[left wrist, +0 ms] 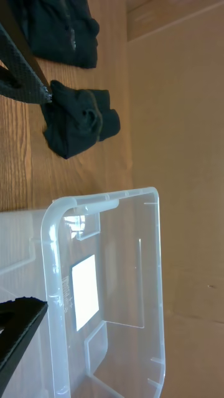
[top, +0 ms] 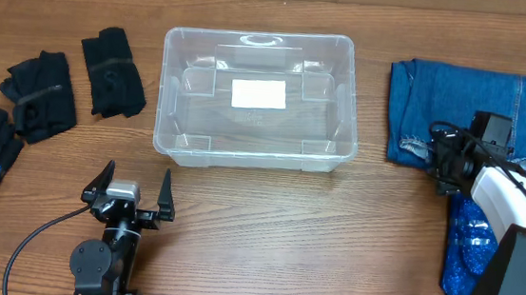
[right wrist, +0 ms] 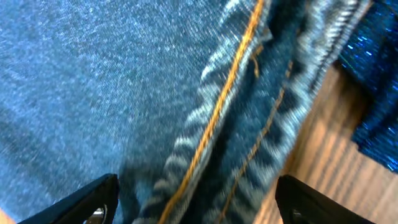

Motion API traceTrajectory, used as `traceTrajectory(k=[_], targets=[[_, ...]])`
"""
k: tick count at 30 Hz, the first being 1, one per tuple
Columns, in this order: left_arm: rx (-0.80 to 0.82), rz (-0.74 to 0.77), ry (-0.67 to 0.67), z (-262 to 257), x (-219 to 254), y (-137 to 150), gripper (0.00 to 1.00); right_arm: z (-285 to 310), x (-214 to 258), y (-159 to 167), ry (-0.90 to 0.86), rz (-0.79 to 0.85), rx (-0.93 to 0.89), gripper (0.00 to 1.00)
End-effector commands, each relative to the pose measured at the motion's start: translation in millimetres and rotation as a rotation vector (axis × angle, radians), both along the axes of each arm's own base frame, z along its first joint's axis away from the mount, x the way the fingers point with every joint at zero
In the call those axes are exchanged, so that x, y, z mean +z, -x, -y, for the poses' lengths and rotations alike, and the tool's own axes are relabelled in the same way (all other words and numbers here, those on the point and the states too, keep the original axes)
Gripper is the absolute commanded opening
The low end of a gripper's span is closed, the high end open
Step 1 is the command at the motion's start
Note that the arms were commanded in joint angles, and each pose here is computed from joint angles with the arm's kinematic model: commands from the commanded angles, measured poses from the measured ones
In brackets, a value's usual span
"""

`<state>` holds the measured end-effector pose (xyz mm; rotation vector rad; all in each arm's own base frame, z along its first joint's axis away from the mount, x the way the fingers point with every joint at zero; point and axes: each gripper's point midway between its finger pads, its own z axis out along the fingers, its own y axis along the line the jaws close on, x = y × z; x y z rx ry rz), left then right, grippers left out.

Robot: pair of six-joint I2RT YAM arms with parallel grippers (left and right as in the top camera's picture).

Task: Pack container
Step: 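Reach the right gripper to the blue jeans and grasp their edge, then lift the jeans with the right gripper and carry them into the container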

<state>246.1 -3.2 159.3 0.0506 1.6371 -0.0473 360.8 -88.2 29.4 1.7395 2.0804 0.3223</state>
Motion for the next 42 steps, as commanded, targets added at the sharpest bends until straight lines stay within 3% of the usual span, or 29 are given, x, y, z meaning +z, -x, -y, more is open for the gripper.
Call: traceTrajectory(k=[1, 7, 12, 18, 22, 27, 35, 42], targets=[[0.013, 0.006, -0.020, -3, 0, 0, 1.00, 3, -21, 1, 0.021, -0.038, 0.028, 0.80], [0.013, 0.006, -0.020, -3, 0, 0, 1.00, 3, -51, 1, 0.016, -0.087, 0.046, 0.80], [0.013, 0.006, -0.020, -3, 0, 0, 1.00, 10, -50, -18, 0.089, -0.019, 0.119, 0.78], [0.013, 0.006, -0.020, -3, 0, 0, 1.00, 15, -45, -25, 0.146, 0.003, 0.177, 0.48], [0.013, 0.006, -0.020, -3, 0, 0, 1.00, 14, -46, -26, 0.173, -0.003, 0.239, 0.20], [0.013, 0.006, -0.020, -3, 0, 0, 1.00, 9, -47, -23, 0.194, -0.023, 0.342, 0.08], [0.013, 0.006, -0.020, -3, 0, 0, 1.00, 0, -20, -34, 0.199, -0.021, 0.498, 0.04], [0.013, 0.006, -0.020, -3, 0, 0, 1.00, 1, 75, -56, 0.179, -0.058, 0.574, 0.04]])
